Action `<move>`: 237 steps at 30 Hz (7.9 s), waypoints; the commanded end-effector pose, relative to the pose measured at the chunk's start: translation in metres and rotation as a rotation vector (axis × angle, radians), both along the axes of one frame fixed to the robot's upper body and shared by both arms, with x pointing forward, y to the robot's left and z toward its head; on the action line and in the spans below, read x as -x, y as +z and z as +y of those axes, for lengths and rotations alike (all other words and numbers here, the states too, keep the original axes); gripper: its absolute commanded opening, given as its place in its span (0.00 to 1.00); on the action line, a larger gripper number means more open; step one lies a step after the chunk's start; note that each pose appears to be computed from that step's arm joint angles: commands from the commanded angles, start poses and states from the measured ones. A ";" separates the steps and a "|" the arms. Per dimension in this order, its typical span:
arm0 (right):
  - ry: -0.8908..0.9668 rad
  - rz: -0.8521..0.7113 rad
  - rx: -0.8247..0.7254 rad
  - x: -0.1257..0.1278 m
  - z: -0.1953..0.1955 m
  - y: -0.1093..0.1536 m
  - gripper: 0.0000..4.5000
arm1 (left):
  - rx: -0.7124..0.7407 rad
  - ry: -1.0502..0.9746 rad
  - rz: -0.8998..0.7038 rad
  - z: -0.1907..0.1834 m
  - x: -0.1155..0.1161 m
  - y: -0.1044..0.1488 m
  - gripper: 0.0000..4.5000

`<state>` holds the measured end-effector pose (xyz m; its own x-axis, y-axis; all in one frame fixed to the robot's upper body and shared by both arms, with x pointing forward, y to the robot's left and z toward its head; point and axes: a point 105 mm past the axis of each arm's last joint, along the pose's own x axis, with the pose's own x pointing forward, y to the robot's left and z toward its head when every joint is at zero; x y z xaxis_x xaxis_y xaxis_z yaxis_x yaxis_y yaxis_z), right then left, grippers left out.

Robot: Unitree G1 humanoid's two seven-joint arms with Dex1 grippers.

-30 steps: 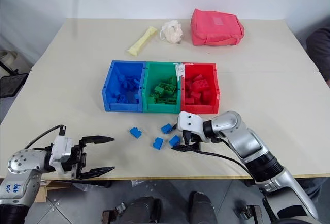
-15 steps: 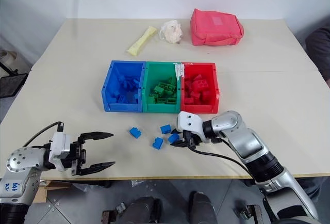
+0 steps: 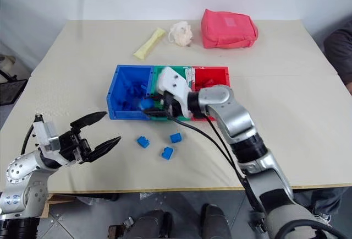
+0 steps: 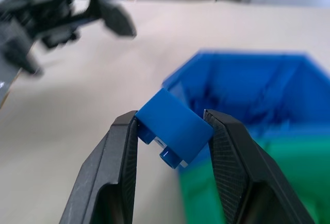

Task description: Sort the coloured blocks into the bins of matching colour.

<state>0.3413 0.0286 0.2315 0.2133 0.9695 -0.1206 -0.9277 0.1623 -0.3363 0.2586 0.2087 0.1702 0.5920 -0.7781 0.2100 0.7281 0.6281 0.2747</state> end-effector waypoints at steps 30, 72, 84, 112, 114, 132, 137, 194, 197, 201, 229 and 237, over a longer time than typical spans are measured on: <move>0.045 -0.041 0.069 0.012 -0.073 -0.020 0.98 | -0.123 -0.006 0.165 0.019 0.018 -0.019 1.00; 0.154 0.080 0.373 0.060 -0.055 -0.104 0.98 | -0.264 -0.206 0.216 0.004 0.029 -0.038 1.00; 0.227 0.097 0.422 0.066 -0.038 -0.122 0.72 | -0.243 -0.175 0.216 0.001 0.036 -0.039 1.00; 0.057 -0.030 0.005 0.005 0.011 -0.006 0.36 | 0.003 0.138 0.010 0.011 0.017 0.000 1.00; 0.009 -0.043 -0.044 -0.009 0.028 0.002 0.36 | 0.032 0.167 -0.002 0.011 0.017 0.003 1.00; -0.025 -0.086 -0.154 -0.025 0.033 0.024 0.99 | 0.074 0.184 -0.029 0.014 0.009 0.010 1.00; 0.035 -0.070 -0.097 -0.015 0.004 0.011 0.99 | 0.059 0.142 -0.023 0.011 0.003 0.011 1.00; 0.029 0.100 0.331 0.028 -0.082 -0.092 0.99 | -0.193 -0.116 0.185 0.002 0.033 -0.039 1.00; 0.046 0.098 0.370 0.024 -0.075 -0.102 0.96 | -0.185 -0.106 0.190 0.001 0.037 -0.040 1.00; 0.077 0.094 0.383 0.024 -0.069 -0.106 0.72 | -0.181 -0.093 0.192 0.001 0.040 -0.040 1.00; 0.126 -0.065 -0.008 -0.002 0.023 -0.001 0.19 | 0.024 0.329 0.115 0.026 0.058 -0.010 1.00; 0.011 -0.082 -0.066 -0.026 0.054 0.008 0.41 | 0.036 0.369 0.128 0.028 0.061 -0.010 1.00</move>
